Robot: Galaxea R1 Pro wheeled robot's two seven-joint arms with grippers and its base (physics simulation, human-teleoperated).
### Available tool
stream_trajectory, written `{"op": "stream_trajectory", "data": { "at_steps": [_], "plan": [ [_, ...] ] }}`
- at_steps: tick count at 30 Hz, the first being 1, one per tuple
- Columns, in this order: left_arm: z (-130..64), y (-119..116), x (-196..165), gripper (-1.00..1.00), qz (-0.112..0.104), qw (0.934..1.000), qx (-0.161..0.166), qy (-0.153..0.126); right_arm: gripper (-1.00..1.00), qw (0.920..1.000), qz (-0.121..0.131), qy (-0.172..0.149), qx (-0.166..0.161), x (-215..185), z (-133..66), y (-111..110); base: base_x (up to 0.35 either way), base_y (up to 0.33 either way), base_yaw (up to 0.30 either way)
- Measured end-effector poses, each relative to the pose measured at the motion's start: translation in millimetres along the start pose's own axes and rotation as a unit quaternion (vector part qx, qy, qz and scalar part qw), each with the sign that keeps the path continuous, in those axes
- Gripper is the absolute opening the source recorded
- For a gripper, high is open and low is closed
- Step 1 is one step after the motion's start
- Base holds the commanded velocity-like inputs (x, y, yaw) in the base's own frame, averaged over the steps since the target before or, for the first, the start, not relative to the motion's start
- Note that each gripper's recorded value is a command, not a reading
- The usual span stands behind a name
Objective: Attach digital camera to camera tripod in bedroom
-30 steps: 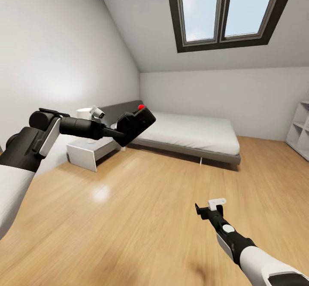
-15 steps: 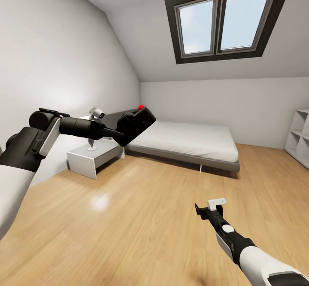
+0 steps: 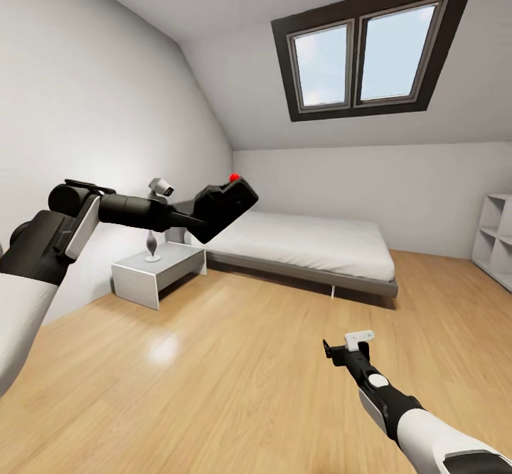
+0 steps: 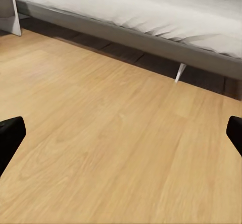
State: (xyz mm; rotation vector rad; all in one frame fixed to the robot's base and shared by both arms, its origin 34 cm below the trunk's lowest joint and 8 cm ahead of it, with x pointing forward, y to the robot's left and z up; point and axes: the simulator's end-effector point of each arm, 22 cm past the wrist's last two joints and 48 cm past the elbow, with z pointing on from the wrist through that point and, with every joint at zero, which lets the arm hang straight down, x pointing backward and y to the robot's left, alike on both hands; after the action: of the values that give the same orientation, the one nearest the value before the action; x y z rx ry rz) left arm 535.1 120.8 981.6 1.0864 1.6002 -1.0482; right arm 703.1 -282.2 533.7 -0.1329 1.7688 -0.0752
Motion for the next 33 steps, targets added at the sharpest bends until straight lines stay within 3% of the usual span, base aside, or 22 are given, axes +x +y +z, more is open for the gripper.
{"op": "stream_trajectory", "data": {
  "at_steps": [25,33],
  "plan": [
    [0.6,0,0,-1.00,-0.001,1.0000,0.001,0.000,1.00,1.0000,0.001,0.000,0.000,0,0.0,1,0.000,0.000,0.000],
    [-2.9,-10,-6,-1.00,0.008,1.0000,0.002,-0.002,1.00,1.0000,0.001,-0.008,0.001,-10,-2.6,0,0.000,0.000,0.000]
  ]
}}
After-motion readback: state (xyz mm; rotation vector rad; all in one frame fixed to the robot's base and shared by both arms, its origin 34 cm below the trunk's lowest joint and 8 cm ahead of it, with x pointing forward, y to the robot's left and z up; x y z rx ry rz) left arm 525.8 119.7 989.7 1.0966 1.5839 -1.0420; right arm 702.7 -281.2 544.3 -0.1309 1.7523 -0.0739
